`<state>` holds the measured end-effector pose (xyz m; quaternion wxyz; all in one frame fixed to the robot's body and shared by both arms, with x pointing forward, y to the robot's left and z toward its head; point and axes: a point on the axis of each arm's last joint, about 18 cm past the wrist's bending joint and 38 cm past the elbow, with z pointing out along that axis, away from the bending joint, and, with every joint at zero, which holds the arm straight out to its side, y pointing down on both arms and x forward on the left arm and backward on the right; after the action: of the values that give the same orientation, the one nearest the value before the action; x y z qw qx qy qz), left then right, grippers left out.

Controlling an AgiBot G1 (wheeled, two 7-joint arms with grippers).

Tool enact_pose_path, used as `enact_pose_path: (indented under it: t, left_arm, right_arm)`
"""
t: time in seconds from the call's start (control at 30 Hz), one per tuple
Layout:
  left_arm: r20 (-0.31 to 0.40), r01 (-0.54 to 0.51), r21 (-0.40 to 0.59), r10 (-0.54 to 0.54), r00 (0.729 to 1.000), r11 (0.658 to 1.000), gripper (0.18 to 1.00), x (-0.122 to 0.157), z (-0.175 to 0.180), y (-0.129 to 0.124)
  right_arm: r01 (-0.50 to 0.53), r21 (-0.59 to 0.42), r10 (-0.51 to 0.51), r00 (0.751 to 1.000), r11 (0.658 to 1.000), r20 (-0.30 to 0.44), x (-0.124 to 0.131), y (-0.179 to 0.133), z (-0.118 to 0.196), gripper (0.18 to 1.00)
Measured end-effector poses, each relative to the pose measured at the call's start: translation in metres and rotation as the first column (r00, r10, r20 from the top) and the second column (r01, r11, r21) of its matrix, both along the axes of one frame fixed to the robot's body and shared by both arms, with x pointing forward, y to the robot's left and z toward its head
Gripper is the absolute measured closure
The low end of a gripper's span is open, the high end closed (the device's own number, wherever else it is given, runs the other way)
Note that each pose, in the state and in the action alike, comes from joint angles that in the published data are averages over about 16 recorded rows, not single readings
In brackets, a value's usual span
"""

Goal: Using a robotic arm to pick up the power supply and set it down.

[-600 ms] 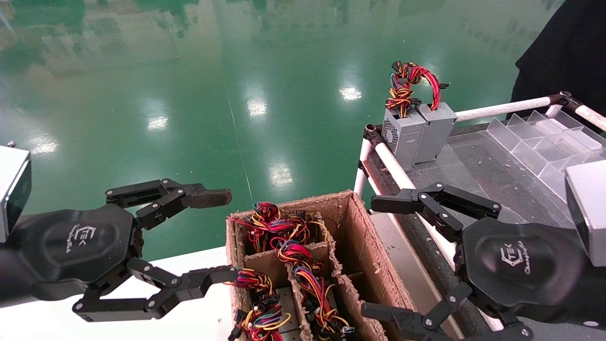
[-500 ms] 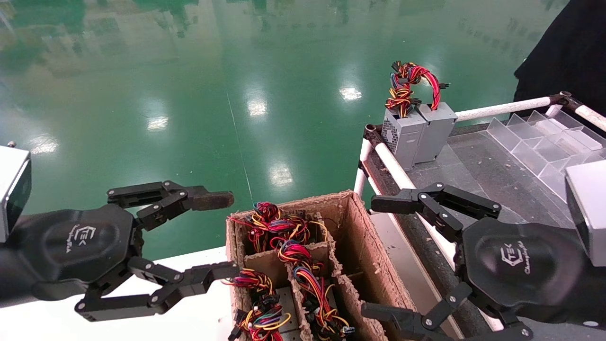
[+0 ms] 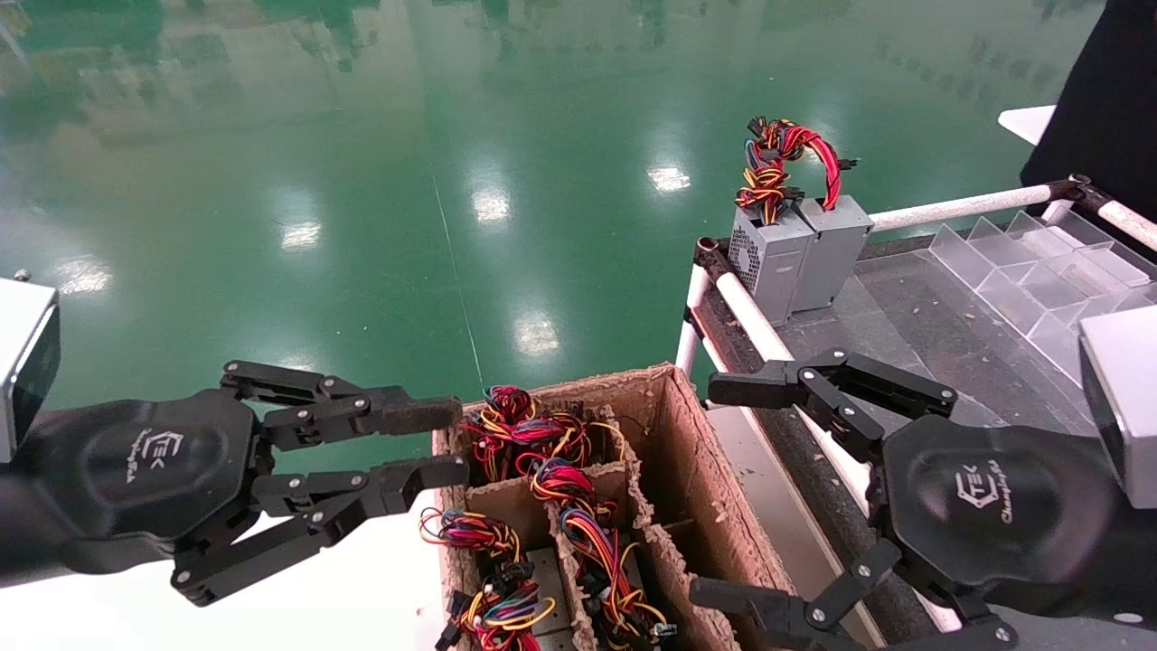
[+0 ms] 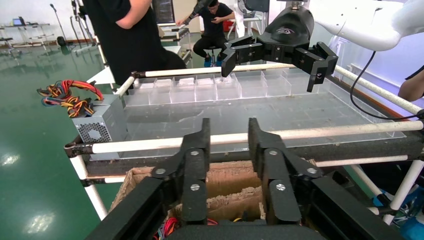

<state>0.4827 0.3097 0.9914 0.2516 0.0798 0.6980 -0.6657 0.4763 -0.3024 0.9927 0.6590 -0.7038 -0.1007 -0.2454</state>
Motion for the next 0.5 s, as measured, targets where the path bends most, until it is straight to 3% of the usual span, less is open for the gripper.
enact_pose_path:
  t: [0.27,0.5]
  left_arm:
    - [0.0,0.0,0.0,0.0,1.0,1.0,0.877,0.0,0.0,0.0]
    - [0.0,0.0,0.0,0.0,1.0,1.0,0.95,0.0,0.0,0.0]
  right_arm:
    - [0.0,0.0,0.0,1.0,1.0,0.0,0.0,0.0,0.0,0.178]
    - [0.0,0.0,0.0,1.0,1.0,0.0,0.0,0.0,0.0,0.178]
